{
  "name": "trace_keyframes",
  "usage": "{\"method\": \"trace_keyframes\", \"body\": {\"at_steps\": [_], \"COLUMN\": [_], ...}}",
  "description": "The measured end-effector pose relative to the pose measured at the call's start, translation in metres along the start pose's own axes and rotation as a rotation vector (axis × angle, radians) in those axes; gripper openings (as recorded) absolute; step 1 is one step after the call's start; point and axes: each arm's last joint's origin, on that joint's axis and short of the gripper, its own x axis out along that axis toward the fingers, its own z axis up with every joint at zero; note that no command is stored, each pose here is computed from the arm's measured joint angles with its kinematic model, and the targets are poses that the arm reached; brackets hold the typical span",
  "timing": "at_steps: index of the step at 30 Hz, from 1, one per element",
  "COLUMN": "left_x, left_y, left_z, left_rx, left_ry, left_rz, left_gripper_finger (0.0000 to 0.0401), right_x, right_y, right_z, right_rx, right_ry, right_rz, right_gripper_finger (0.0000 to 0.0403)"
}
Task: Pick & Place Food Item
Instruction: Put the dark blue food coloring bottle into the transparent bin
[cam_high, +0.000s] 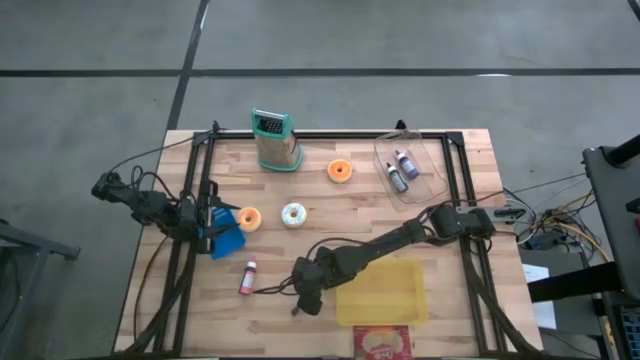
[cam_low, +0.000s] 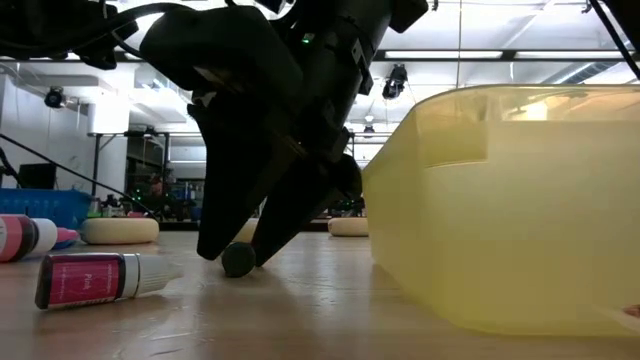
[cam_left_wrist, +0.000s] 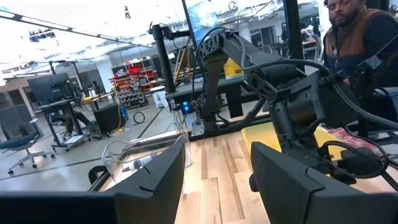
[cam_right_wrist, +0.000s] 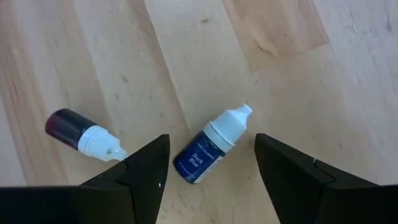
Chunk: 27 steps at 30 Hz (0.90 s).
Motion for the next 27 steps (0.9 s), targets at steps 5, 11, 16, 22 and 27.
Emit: {"method": "trace_keyframes", "body": {"at_steps": [5, 11, 16, 22, 27], "left_x": [0.0, 0.0, 0.0, 0.0, 0.0], "left_y": [0.0001, 0.0, 0.0, 0.0001, 0.0], "left_z": [0.0001, 0.0, 0.0, 0.0001, 0.0], "left_rx": [0.0, 0.0, 0.0, 0.0, 0.0], "left_ry": [0.0, 0.0, 0.0, 0.0, 0.0], "left_rz": [0.0, 0.0, 0.001, 0.0, 0.0], "left_gripper_finger": [0.0188, 0.0188, 0.0188, 0.0188, 0.0188], "right_x": [0.0002, 0.0005, 0.0008, 0.001, 0.001], "right_y": [-0.0003, -0.0009, -0.0012, -0.0012, -0.0005], "right_z": [-0.0003, -0.0004, -0.0002, -0.0001, 0.0], "right_rx": [-0.007, -0.007, -0.008, -0.008, -0.009], "right_ry": [0.003, 0.004, -0.004, -0.007, -0.009], "right_rz": [-0.003, -0.007, -0.018, -0.018, -0.014], "right_gripper_finger": [0.0216, 0.0184, 0.0146, 0.0101, 0.0072]}}
